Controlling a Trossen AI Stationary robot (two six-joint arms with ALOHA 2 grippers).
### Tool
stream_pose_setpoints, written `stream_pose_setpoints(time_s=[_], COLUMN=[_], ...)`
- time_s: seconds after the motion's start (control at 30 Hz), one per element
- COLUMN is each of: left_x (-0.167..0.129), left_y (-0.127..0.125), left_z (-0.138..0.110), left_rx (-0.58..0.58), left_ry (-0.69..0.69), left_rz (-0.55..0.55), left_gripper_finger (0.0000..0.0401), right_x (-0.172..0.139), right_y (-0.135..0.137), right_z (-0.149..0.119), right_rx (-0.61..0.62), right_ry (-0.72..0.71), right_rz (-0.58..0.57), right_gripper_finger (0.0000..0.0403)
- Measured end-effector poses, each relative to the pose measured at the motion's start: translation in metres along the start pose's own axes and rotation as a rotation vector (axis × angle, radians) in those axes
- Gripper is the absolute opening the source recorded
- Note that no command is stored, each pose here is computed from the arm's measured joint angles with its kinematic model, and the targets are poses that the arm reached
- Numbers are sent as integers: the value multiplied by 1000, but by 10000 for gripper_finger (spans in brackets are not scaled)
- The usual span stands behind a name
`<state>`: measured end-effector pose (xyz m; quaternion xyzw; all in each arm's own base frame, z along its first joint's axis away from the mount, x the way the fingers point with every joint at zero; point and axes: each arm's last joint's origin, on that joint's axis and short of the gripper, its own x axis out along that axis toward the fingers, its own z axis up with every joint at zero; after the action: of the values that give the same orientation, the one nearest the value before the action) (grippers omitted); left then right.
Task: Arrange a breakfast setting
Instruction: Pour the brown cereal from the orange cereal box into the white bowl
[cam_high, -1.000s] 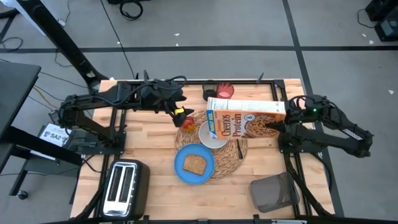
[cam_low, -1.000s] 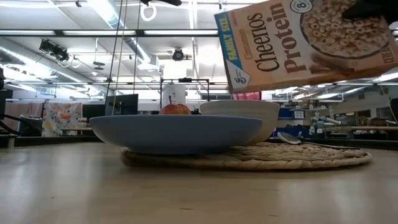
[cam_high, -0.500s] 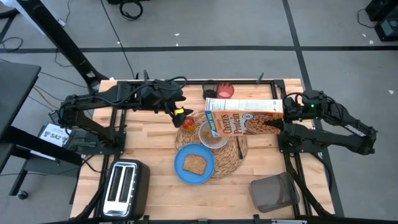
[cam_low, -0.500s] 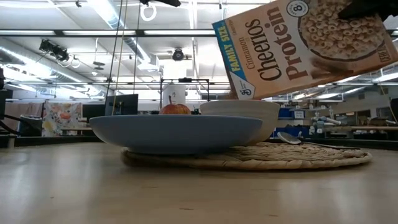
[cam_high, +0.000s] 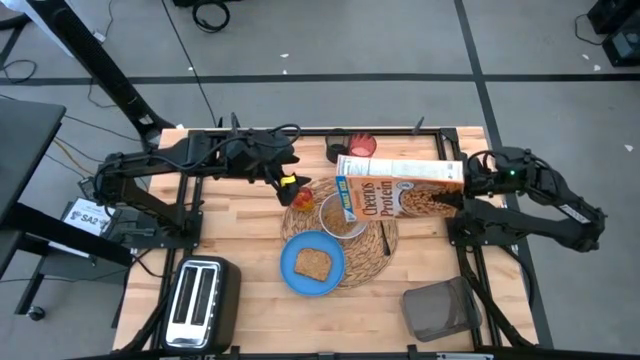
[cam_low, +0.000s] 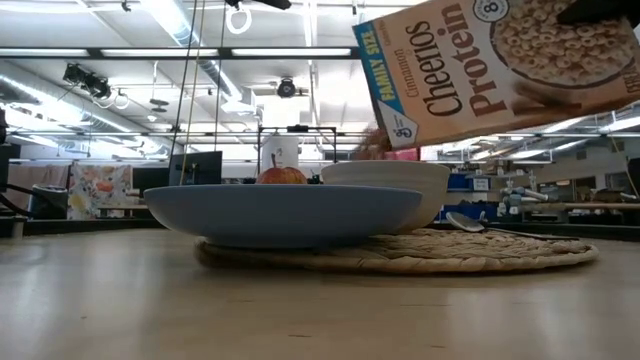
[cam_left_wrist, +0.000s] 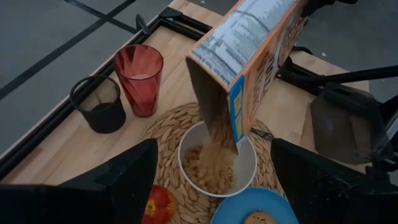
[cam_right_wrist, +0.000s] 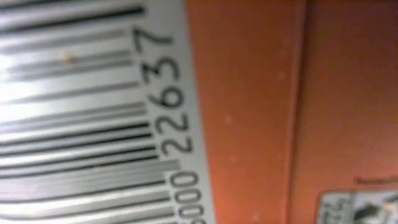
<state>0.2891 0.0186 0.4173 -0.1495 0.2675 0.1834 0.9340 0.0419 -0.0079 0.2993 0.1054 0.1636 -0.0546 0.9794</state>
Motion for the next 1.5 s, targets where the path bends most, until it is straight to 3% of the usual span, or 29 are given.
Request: stream_pose_setpoints(time_s=[0.73,1.5], left_x=[0,-1], left_y=[-2,-3], left_z=[5,8], left_rx=[-70,-85], left_ry=[-48,-79], left_rz=[-21,-35], left_gripper_finger=[318,318], right_x=[-24,-25], right_y=[4,5], right_z=[-20,-18], right_rx=[20,-12], right_ry=[-25,-45], right_rz=[-16,-18], right_gripper_finger=[248,248])
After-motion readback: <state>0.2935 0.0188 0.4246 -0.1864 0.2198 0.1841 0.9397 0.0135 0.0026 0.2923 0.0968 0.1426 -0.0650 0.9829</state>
